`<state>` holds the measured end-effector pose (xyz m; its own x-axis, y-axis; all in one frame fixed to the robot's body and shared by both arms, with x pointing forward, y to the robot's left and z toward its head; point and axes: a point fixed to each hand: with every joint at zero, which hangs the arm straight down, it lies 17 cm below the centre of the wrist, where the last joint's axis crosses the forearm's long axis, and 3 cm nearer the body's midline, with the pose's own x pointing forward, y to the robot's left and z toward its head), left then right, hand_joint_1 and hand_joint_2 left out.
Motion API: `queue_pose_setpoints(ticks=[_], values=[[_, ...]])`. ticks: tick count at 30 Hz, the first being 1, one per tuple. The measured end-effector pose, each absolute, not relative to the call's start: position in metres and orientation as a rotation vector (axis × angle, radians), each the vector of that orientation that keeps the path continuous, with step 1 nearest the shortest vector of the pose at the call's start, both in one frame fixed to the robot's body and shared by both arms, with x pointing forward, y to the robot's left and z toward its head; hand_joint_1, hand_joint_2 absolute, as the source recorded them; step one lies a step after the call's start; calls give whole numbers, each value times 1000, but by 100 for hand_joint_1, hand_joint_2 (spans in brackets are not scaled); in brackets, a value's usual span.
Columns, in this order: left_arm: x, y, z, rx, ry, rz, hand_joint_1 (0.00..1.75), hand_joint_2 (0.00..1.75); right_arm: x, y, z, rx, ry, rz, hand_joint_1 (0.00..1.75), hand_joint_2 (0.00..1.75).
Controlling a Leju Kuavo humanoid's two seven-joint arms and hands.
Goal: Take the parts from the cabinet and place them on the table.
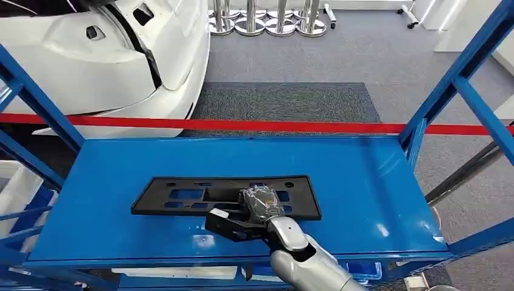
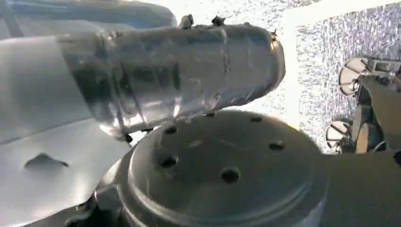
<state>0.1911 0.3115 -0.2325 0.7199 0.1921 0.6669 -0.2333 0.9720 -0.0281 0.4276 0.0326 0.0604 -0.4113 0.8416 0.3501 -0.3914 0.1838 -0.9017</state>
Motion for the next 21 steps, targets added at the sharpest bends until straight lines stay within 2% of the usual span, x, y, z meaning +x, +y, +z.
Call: queue_pose_setpoints(ticks=[21], values=[[189, 313, -233, 63, -731, 238, 0, 0, 429, 29, 65, -442, -1426, 1400, 175, 175]])
